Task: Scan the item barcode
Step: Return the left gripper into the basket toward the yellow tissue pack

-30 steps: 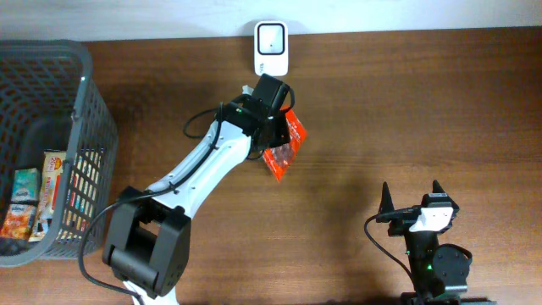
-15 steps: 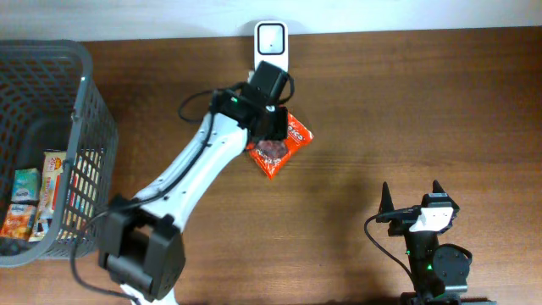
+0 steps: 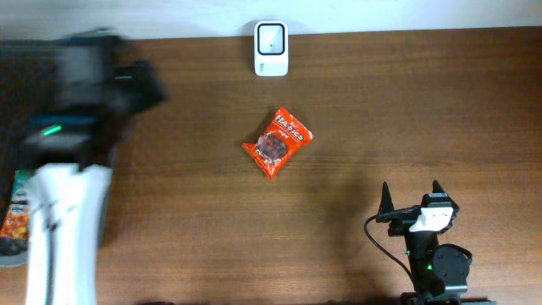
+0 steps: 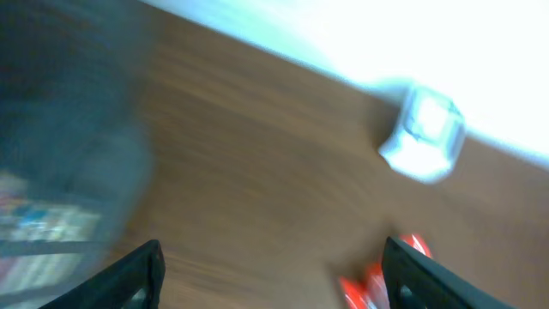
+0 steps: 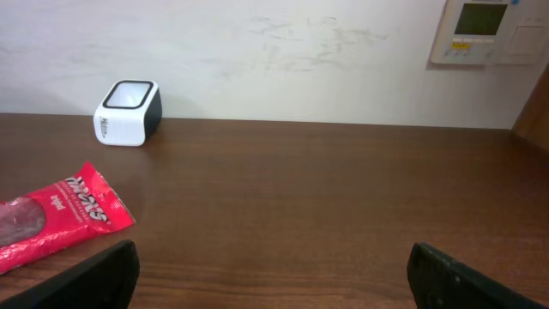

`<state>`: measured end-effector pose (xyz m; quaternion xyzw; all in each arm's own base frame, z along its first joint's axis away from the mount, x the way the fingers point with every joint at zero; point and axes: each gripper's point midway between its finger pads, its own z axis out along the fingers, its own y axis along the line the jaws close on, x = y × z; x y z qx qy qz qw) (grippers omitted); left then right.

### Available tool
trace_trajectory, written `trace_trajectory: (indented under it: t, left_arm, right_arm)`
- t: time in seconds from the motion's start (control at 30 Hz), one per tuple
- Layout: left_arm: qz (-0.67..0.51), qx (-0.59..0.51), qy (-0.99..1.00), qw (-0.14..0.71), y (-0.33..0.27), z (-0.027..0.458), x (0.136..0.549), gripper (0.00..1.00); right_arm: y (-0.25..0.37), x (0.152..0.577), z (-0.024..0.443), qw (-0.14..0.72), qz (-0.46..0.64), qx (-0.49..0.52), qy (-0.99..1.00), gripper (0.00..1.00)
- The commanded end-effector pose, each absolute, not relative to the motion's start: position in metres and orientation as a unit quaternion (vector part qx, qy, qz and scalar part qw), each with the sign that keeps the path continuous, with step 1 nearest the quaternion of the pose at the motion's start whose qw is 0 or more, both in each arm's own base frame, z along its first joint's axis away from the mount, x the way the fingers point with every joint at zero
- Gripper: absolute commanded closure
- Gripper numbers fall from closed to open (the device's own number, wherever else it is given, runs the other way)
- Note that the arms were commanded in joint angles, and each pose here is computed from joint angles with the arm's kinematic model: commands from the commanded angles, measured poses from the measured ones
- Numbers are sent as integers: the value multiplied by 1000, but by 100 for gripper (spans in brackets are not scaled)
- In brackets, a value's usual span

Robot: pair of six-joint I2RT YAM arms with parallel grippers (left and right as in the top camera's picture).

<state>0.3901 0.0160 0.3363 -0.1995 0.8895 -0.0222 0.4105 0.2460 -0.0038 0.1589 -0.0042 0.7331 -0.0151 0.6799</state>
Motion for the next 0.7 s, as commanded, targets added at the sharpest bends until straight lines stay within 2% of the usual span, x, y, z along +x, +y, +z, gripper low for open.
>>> trace_trajectory:
  t: [0.0,0.13,0.2,0.27,0.4,0.5,0.67]
  left_arm:
    - [40,-316,830,457,120,376,347,18]
    - [91,-411,800,428,194,364,309,18]
    - [108,-449,797,390,217,345,290,26]
    - [117,-475,793,363,236,328,279,25]
    - [123,-504,796,312,258,290,271,26]
    - [150,-517,798,271,274,261,269,34]
    - [187,-502,818,211,295,220,274,28]
  right_arm:
    - [-7,246,155,678,-21,1,735,1]
    - [-7,246,155,678,-21,1,735,1]
    - [-7,246,155,678,-21,1,735,1]
    - [-7,246,155,678,-21,1,735,2]
    - [-7,246,155,678,-21,1,735,1]
    - [-7,246,155,678,-21,1,735,1]
    - [-7,246,155,678,-21,1,735,1]
